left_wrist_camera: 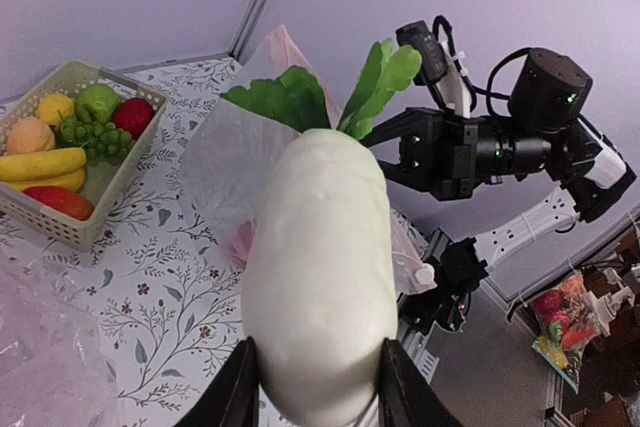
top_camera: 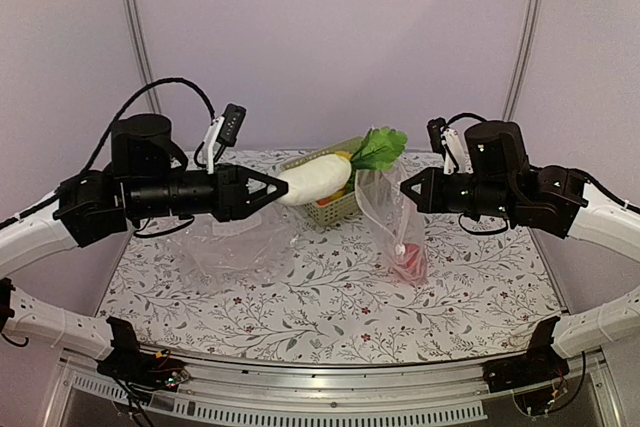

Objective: Place the food in the zip-top bag and seal the zipper
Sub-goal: Place the fake vegetable in the zipper food storage bag.

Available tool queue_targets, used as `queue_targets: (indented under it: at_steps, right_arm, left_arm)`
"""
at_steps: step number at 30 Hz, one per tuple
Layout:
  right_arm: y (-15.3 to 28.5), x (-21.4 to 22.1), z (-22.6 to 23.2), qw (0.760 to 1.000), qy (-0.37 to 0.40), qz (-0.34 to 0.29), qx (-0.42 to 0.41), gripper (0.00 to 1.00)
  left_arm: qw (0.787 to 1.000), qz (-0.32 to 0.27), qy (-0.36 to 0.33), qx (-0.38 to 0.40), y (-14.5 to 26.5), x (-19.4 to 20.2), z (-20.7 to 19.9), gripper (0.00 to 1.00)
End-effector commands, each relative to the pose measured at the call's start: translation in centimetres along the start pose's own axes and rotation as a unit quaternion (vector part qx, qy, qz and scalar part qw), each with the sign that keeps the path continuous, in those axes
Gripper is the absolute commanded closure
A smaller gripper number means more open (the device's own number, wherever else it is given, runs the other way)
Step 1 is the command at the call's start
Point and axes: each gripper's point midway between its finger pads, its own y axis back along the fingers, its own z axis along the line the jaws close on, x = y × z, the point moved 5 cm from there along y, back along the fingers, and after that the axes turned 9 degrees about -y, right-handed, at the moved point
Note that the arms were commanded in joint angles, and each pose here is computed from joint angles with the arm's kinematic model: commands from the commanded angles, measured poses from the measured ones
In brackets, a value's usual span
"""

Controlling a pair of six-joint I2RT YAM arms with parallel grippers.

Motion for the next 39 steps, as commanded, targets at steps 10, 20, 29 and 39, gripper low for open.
queue_targets:
  at_steps: [10, 20, 29, 39]
  right_arm:
    - [0.2, -0.3, -0.2, 1.0, 0.011, 0.001, 0.011, 1.0]
    - [0.1, -0.1, -0.3, 1.0, 0.021, 0.004, 0.016, 1.0]
    - [0.4, 0.0, 0.8, 0.999, 0.037, 0.004, -0.01, 1.0]
    - [0.0, 0.7, 2.6, 0.997, 0.071, 0.016, -0.034, 1.0]
  left_arm:
    - [0.999, 0.034, -0.011, 0.033, -1.7, 0.7, -1.5, 0.79]
    - [0.996, 0.084, -0.001, 0.012, -3.8, 1.9, -0.9, 0.79]
    - [0.989, 0.137, 0.008, -0.049, -4.0, 2.8, 0.5, 0.8]
    - [0.98, 0.173, 0.01, -0.095, -4.7, 3.3, 1.6, 0.81]
